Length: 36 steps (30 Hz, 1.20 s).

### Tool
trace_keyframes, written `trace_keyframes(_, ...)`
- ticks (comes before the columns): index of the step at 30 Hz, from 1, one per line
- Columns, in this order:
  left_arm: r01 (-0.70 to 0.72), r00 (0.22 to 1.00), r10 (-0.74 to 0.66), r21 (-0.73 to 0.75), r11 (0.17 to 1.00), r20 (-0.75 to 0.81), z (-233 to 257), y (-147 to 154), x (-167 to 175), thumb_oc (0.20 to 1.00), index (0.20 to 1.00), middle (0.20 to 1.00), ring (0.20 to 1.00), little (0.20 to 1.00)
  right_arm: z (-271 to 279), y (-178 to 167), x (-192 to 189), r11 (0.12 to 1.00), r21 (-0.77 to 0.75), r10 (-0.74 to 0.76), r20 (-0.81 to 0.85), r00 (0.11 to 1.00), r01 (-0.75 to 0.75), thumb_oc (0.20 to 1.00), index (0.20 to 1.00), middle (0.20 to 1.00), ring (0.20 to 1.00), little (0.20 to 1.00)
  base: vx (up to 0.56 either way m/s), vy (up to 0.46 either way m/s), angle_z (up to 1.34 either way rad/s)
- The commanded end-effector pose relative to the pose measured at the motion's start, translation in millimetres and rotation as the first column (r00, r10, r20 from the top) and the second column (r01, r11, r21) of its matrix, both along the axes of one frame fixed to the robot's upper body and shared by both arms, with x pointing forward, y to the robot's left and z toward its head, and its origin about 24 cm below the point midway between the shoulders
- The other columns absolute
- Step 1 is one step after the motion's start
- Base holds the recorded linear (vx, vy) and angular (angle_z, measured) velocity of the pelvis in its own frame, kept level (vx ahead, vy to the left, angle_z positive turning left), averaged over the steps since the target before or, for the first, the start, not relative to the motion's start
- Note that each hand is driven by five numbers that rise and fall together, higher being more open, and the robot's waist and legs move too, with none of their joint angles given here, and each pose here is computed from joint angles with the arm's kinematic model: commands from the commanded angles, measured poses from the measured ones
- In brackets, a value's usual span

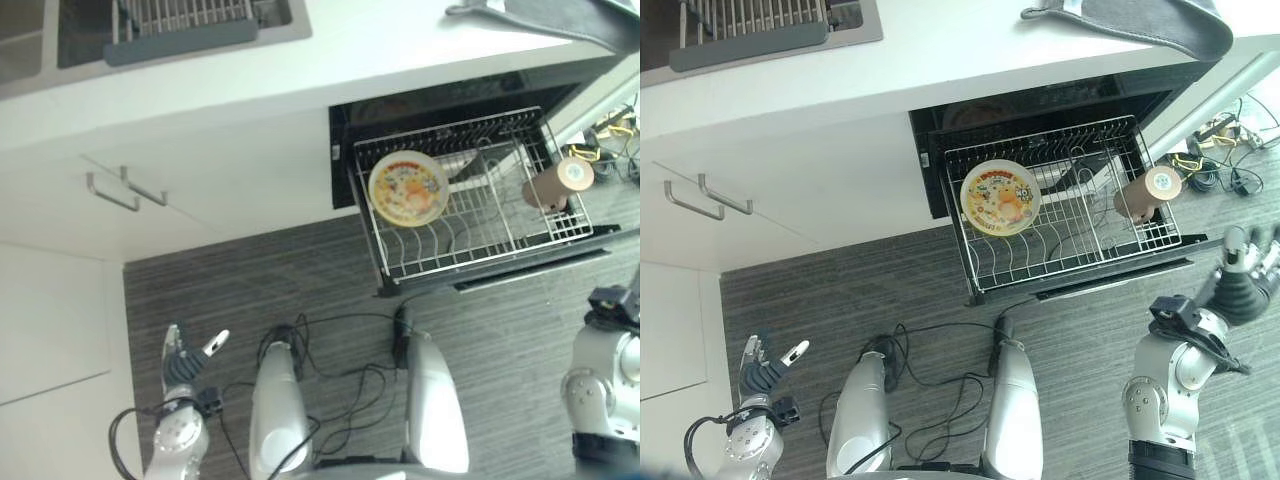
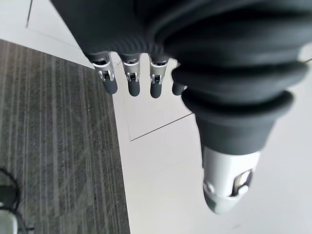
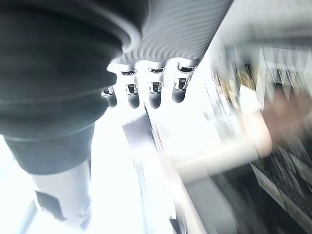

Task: Place the dishes in the dishwasher.

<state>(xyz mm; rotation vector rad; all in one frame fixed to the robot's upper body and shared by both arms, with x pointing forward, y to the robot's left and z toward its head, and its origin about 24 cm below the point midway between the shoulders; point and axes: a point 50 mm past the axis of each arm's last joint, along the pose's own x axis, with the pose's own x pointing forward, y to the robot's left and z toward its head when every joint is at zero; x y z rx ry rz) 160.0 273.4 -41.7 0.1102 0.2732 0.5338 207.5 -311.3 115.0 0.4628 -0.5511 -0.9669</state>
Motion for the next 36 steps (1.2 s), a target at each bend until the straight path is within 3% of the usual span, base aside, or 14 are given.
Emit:
trace_keyframes(1, 0.041, 0.999, -0.041, 0.09, 0.995, 0.0, 9, 11, 0, 1.0, 1.0, 1.0, 1.0, 1.0, 5, -13, -14, 0.98, 0.054, -0.193, 0.07, 0.979, 0.189, 1.0, 1.0, 1.0, 1.0, 1.0, -0.02, -0.041, 0.02)
trace_keyframes(7, 0.049, 0.998, -0.047, 0.081, 0.995, -0.028, 9, 17, 5, 1.0, 1.0, 1.0, 1.0, 1.0, -62, -33, -12, 0.866, 0.44, -0.234, -0.06, 0.97, 0.236, 1.0, 1.0, 1.0, 1.0, 1.0, 0.0, -0.05, 0.02)
trace_keyframes(11, 0.09, 0.996, -0.088, 0.095, 0.991, -0.023, 13, 11, 17, 1.0, 1.0, 1.0, 1.0, 1.0, -112, -19, 2, 0.677, 0.728, -0.124, -0.032, 0.992, 0.108, 1.0, 1.0, 1.0, 1.0, 1.0, -0.02, -0.059, 0.06)
trace_keyframes(13, 0.094, 0.995, -0.093, 0.096, 0.991, -0.022, 14, 10, 19, 1.0, 1.0, 1.0, 1.0, 1.0, -116, -15, 6, 0.649, 0.757, -0.106, -0.011, 0.994, 0.077, 1.0, 1.0, 1.0, 1.0, 1.0, -0.02, -0.037, 0.14)
trace_keyframes(15, 0.108, 0.994, -0.106, 0.092, 0.99, -0.025, 14, 5, 23, 1.0, 1.0, 1.0, 1.0, 1.0, -124, 2, 20, 0.552, 0.833, -0.026, 0.069, 0.997, -0.044, 1.0, 1.0, 1.0, 1.0, 1.0, -0.02, -0.033, 0.09)
trace_keyframes(16, 0.115, 0.993, -0.113, 0.088, 0.99, -0.029, 13, 3, 24, 1.0, 1.0, 1.0, 1.0, 1.0, -126, 10, 28, 0.505, 0.856, 0.024, 0.114, 0.993, -0.11, 0.501, 0.501, 0.501, 0.501, 0.501, -0.01, -0.02, 0.04)
trace_keyframes(17, 0.122, 0.992, -0.12, 0.086, 0.989, -0.031, 13, 1, 25, 1.0, 1.0, 1.0, 1.0, 1.0, -126, 16, 34, 0.48, 0.862, 0.069, 0.146, 0.987, -0.162, 0.2, 0.2, 0.2, 0.2, 0.2, -0.02, -0.018, 0.08)
trace_keyframes(21, 0.132, 0.991, -0.13, 0.084, 0.988, -0.038, 10, -3, 24, 1.0, 1.0, 1.0, 1.0, 1.0, -114, 39, 62, 0.356, 0.851, 0.272, 0.3, 0.914, -0.385, 0.2, 0.2, 0.2, 0.2, 0.2, -0.01, -0.013, 0.04)
trace_keyframes(27, 0.159, 0.986, -0.154, 0.077, 0.984, -0.06, 11, 3, 22, 1.0, 1.0, 1.0, 1.0, 1.0, -87, 49, 88, 0.25, 0.8, 0.473, 0.391, 0.79, -0.546, 0.2, 0.2, 0.2, 0.2, 0.2, 0.0, -0.012, 0.06)
trace_keyframes(30, 0.176, 0.983, -0.171, 0.077, 0.981, -0.069, 11, 4, 22, 1.0, 1.0, 1.0, 1.0, 1.0, -72, 45, 98, 0.272, 0.762, 0.539, 0.384, 0.749, -0.587, 0.2, 0.2, 0.2, 0.2, 0.2, 0.02, -0.005, 0.04)
trace_keyframes(36, 0.197, 0.976, -0.188, 0.075, 0.978, -0.107, 11, 12, 20, 1.0, 1.0, 1.0, 1.0, 1.0, -36, 17, 113, 0.489, 0.628, 0.639, 0.215, 0.739, -0.606, 0.2, 0.2, 0.2, 0.2, 0.2, 0.01, -0.002, 0.01)
